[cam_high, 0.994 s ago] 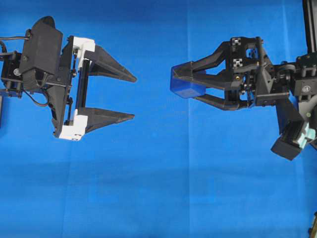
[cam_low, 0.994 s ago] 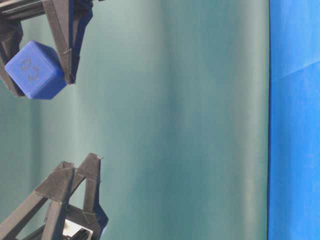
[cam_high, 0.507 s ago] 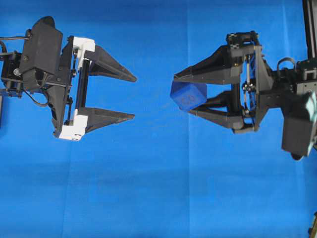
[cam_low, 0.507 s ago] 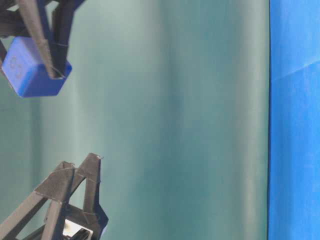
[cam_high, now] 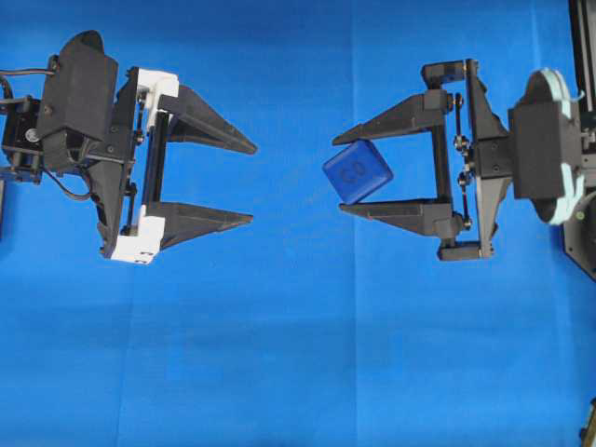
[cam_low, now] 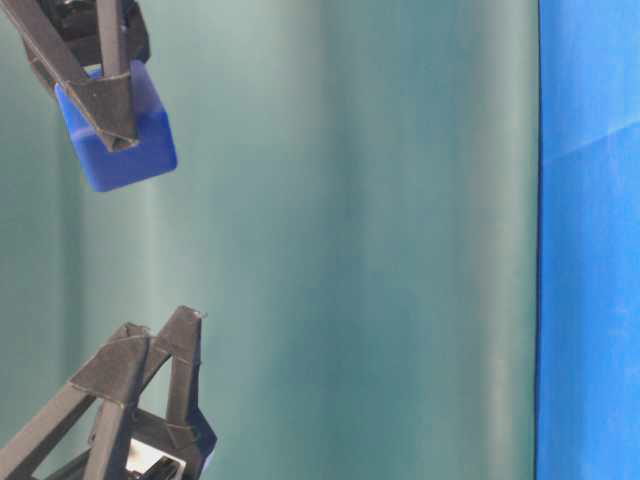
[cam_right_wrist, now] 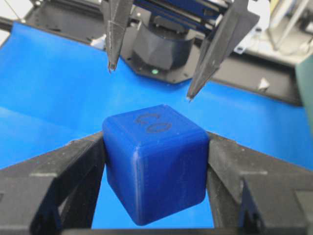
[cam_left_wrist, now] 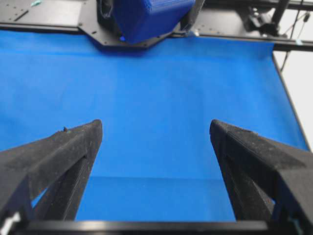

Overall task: Handover the blue block to the right arm after grasping it with the left arm, then place it in the designated position.
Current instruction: 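Lower the cube with the right gripper toward the table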

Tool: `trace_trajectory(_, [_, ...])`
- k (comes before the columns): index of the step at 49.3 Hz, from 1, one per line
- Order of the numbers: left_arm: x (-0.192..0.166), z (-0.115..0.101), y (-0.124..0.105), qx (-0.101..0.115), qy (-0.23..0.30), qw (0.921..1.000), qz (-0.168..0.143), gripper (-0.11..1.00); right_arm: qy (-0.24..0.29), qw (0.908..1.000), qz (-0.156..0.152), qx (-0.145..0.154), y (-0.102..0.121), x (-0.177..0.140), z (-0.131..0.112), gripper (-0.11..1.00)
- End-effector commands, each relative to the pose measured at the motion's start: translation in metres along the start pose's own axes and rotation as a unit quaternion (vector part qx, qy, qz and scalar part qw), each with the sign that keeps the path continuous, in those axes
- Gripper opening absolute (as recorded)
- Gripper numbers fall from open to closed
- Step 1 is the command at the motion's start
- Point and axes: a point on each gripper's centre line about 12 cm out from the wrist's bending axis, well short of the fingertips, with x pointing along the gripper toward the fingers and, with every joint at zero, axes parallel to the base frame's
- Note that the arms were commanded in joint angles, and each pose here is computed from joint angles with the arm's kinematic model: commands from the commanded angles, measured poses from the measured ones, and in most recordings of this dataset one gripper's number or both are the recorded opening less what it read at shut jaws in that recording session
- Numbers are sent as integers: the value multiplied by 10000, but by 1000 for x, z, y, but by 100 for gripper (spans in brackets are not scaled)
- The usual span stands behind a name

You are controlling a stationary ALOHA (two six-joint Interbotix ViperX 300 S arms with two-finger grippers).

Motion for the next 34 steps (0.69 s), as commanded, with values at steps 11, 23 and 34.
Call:
trace_trajectory(11, [-5,10,0,6,-176,9998,-8,93,10,9998,-135,162,-2,-4,11,52])
trace_trajectory(23, [-5,11,0,6,-184,9998,-9,93,50,9997,-177,171,-3,-4,11,52])
trace_trajectory(34, [-4,11,0,6,-184,9998,-9,93,57,9997,-181,171,-3,-4,11,52])
